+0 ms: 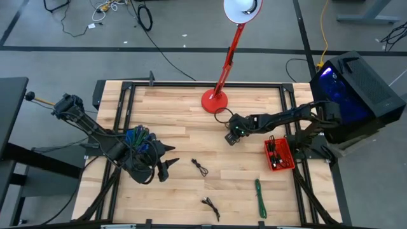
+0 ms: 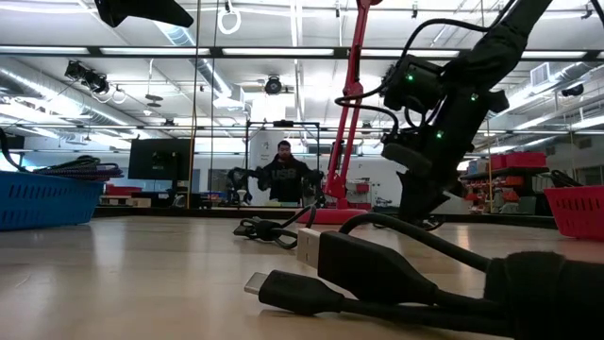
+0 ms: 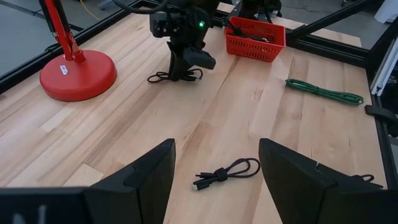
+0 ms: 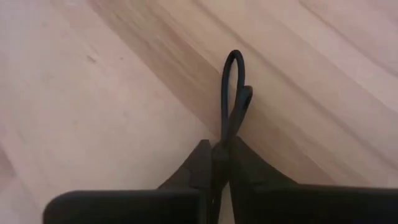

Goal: Pick & Place USB Port
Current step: Put the black charger cable into the red bin

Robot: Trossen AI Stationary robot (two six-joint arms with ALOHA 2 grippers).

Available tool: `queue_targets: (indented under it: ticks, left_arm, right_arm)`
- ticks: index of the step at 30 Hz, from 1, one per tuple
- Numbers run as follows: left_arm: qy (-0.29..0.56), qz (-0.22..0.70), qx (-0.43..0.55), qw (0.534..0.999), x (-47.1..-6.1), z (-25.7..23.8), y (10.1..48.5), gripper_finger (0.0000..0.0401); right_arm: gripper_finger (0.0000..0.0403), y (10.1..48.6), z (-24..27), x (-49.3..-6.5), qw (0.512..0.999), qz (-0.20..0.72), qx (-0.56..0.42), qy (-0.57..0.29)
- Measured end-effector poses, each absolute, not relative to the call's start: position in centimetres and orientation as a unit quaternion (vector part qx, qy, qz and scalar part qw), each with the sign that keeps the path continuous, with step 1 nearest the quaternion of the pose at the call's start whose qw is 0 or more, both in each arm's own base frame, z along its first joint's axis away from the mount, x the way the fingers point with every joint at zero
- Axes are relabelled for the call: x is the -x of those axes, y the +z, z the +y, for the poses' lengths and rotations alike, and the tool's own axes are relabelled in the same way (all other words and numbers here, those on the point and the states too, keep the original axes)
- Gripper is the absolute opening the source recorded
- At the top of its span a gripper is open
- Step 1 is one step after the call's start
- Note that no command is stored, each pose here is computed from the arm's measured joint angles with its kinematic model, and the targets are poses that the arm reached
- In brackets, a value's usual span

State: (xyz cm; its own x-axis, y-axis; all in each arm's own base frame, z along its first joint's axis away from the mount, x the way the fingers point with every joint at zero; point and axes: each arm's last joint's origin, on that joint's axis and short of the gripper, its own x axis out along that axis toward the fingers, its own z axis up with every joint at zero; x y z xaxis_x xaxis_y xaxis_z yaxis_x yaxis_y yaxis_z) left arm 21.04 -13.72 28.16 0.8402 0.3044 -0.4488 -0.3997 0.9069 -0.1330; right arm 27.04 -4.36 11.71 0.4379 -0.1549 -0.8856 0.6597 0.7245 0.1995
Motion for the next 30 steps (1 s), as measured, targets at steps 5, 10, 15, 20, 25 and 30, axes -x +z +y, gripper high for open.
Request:
queue_targets:
  ticks: [5,10,15,20,25,30]
  left_arm:
    - [0.185,0.216,0.11,0.952,-21.0,-13.7,28.1,0.0236]
    - [0.186,0.217,0.109,0.952,-21.0,-13.7,28.1,0.0236]
    - [0.187,0.217,0.112,0.951,-21.0,-13.7,28.1,0.0236]
    - [0.19,0.217,0.118,0.95,-21.0,-13.7,28.1,0.0236]
    - [0.19,0.217,0.118,0.95,-21.0,-13.7,28.1,0.0236]
    - [0.19,0.217,0.121,0.95,-21.0,-13.7,28.1,0.0236]
  right_arm:
    - [0.0016,14.4,-3.8,-26.8,0.811,0.469,-0.292,-0.189]
    - [0.0016,18.8,-2.9,-26.4,0.837,0.443,-0.281,-0.157]
    - [0.0016,22.7,-1.0,-24.2,0.831,0.469,-0.244,-0.172]
    - [0.0016,25.1,1.4,-21.2,0.822,0.484,-0.235,-0.185]
    - [0.0016,26.1,3.7,-18.4,0.819,0.492,-0.229,-0.189]
    - [0.0016,26.5,5.5,-16.1,0.806,0.505,-0.231,-0.203]
